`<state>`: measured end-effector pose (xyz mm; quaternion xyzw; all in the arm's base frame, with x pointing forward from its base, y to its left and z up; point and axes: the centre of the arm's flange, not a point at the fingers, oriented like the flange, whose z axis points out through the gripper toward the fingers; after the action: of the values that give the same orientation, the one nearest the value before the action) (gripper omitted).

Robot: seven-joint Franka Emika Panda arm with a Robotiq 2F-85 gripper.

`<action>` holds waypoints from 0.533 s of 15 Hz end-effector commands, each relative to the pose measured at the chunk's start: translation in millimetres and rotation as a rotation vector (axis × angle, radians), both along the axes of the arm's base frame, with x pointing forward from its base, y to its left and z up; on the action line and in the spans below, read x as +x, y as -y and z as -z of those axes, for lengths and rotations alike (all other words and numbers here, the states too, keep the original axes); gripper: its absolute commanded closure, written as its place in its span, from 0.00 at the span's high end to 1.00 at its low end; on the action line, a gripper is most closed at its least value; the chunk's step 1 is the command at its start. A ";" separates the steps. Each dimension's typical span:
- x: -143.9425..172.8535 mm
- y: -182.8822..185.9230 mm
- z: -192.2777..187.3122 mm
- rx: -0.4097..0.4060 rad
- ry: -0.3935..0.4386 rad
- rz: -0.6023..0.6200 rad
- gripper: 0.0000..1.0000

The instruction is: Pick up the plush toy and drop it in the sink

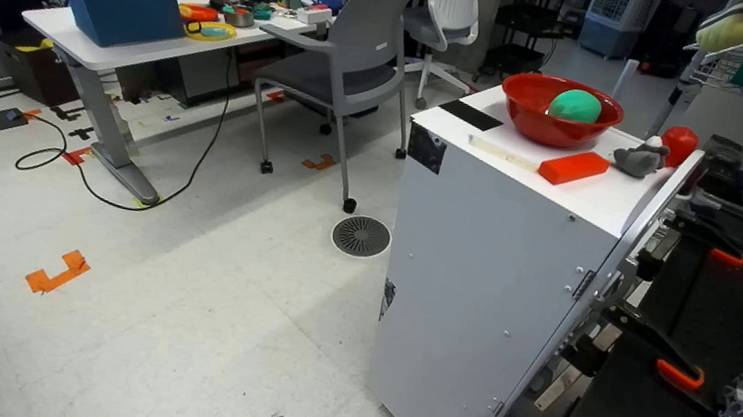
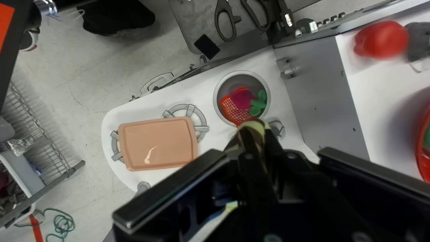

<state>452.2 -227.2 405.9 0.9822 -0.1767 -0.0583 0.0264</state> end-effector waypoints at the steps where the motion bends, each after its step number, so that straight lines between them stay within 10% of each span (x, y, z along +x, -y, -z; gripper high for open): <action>1: 12.9 19.1 5.7 0.029 0.017 0.022 0.02; 8: 36.4 24.1 9.8 0.023 0.031 0.018 0.02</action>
<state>473.0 -246.8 392.0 0.9790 -0.1950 -0.0576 0.0136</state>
